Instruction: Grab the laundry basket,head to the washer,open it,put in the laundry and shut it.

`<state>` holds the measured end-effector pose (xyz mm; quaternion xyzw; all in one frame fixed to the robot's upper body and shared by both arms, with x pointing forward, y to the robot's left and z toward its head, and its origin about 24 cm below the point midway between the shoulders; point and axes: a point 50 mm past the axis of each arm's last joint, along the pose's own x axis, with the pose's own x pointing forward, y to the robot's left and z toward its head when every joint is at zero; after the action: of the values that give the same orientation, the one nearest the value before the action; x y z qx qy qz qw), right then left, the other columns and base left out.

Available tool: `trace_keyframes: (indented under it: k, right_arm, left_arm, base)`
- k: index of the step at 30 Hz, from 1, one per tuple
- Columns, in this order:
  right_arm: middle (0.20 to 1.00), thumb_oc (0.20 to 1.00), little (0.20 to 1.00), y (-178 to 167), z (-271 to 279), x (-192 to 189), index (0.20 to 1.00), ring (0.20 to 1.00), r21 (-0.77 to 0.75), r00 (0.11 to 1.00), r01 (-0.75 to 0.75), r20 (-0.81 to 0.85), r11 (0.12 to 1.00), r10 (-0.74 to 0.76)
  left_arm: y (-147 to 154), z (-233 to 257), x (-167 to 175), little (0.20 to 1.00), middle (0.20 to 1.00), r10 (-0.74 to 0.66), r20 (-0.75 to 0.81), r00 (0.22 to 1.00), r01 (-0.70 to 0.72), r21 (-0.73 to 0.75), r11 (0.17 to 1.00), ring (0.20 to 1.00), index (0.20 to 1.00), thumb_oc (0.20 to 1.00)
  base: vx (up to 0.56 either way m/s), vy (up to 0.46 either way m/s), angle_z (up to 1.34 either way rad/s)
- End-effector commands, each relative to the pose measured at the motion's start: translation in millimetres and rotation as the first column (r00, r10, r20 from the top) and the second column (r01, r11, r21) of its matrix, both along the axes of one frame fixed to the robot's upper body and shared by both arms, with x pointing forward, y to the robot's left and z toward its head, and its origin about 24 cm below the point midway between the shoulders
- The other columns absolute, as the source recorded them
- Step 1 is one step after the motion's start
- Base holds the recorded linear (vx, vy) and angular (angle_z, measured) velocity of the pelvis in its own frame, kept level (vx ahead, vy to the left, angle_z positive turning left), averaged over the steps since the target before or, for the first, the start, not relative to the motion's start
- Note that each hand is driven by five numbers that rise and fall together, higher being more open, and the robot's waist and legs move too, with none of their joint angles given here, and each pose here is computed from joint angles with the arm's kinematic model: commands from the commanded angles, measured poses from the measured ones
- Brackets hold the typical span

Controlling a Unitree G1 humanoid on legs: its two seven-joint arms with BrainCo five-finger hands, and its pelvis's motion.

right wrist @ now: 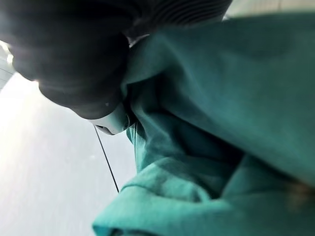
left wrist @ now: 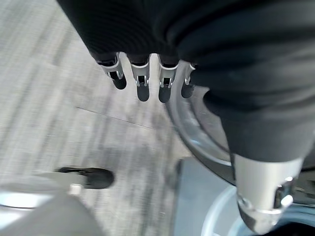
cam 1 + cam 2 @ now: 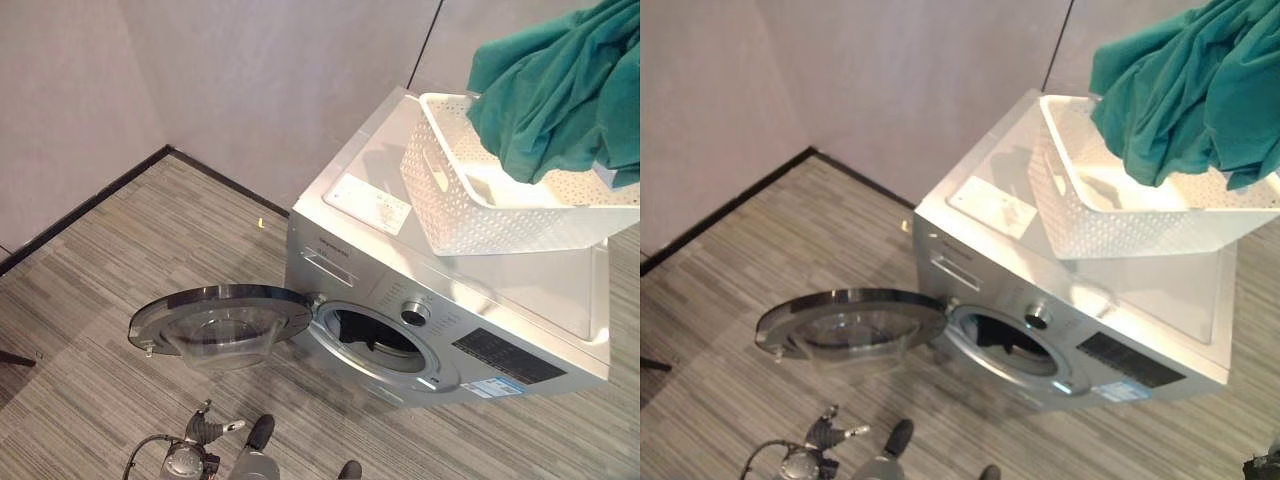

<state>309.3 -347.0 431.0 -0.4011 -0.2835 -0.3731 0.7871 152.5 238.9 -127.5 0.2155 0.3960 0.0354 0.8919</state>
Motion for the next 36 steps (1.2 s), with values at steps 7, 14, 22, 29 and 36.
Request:
trace_keyframes:
  k: [7,14,22,29,36]
  right_arm:
    - [0.200,0.200,0.200,10,53,-34,0.200,0.200,-0.087,0.983,0.022,0.184,0.996,-0.006]
    - [0.200,0.200,0.200,-2,50,-35,0.200,0.200,-0.073,0.991,0.077,0.115,0.994,-0.068]
    - [0.200,0.200,0.200,9,39,-8,0.200,0.200,-0.035,0.999,0.027,-0.031,0.999,-0.028]
    - [0.200,0.200,0.200,53,32,23,0.200,0.200,-0.020,0.989,-0.132,-0.067,0.991,0.131]
    - [0.200,0.200,0.200,111,20,55,0.200,0.200,-0.008,0.956,-0.271,-0.117,0.962,0.268]
  left_arm:
    - [-7,50,55,1.000,1.000,-0.196,0.300,0.933,0.179,0.084,0.980,1.000,1.000,1.000]
    - [-13,183,99,1.000,1.000,-0.542,0.618,0.570,0.369,0.396,0.841,1.000,1.000,1.000]
    - [-30,309,85,1.000,1.000,-0.595,0.790,0.149,0.402,0.501,0.766,1.000,1.000,1.000]
    - [-82,355,133,1.000,1.000,-0.517,0.854,-0.060,0.454,0.485,0.748,1.000,1.000,1.000]
    - [-149,390,182,1.000,1.000,-0.412,0.906,-0.094,0.553,0.392,0.735,1.000,1.000,1.000]
  base:
    - [-0.01,0.008,-0.04]
    - [-0.02,-0.007,-0.06]
    - [0.00,-0.002,0.04]
    - [-0.01,0.011,0.00]
    - [-0.02,0.009,-0.15]
